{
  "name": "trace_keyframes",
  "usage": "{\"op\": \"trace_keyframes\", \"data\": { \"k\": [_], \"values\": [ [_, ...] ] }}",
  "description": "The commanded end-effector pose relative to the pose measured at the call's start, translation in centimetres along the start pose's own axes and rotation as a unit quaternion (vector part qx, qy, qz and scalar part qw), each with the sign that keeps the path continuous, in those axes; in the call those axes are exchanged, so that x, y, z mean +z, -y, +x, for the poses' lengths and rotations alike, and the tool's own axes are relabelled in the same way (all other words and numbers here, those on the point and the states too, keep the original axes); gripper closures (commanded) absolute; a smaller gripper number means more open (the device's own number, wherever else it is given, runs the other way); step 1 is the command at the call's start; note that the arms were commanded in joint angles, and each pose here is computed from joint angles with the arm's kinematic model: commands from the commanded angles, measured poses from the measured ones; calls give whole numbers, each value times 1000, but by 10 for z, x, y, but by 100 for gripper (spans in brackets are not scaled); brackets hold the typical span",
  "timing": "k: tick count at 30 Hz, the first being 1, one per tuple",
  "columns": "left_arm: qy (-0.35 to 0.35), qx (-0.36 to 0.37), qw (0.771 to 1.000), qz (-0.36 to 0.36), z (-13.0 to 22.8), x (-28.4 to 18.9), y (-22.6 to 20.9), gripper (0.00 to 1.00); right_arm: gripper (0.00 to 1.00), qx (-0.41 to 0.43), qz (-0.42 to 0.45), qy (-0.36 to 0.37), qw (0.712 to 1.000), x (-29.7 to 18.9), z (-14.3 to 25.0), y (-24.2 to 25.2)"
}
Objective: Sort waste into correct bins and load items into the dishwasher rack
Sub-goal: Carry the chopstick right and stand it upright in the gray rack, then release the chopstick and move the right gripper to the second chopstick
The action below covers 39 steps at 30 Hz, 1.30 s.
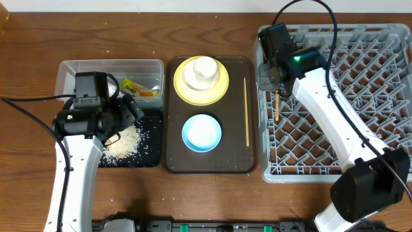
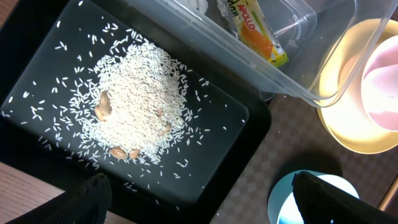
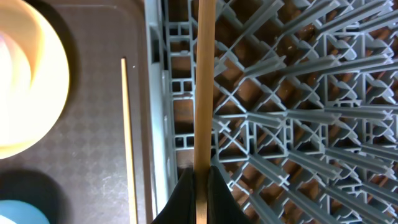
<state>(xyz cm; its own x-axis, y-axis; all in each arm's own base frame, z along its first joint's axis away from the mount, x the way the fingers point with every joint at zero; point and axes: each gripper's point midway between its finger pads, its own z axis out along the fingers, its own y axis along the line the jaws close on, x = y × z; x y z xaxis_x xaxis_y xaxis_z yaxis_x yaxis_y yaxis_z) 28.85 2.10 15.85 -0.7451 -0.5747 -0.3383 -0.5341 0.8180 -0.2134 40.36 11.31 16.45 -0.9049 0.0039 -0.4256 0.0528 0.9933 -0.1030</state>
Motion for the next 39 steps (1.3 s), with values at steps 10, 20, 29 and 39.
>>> {"op": "trace_keyframes", "data": {
  "k": [10,20,29,39],
  "values": [
    [6,1,1000,0,-5,-3,0,4,99,-26,20,-20,999,37,1,-2],
    [6,1,1000,0,-5,-3,0,4,99,-31,30,-42,998,66,8,-4],
    [6,1,1000,0,-4,-3,0,4,98,-35,34,-54,997,77,13,-6],
    [6,1,1000,0,-5,-3,0,4,63,-50,33,-56,997,74,13,-5]
  ]
}}
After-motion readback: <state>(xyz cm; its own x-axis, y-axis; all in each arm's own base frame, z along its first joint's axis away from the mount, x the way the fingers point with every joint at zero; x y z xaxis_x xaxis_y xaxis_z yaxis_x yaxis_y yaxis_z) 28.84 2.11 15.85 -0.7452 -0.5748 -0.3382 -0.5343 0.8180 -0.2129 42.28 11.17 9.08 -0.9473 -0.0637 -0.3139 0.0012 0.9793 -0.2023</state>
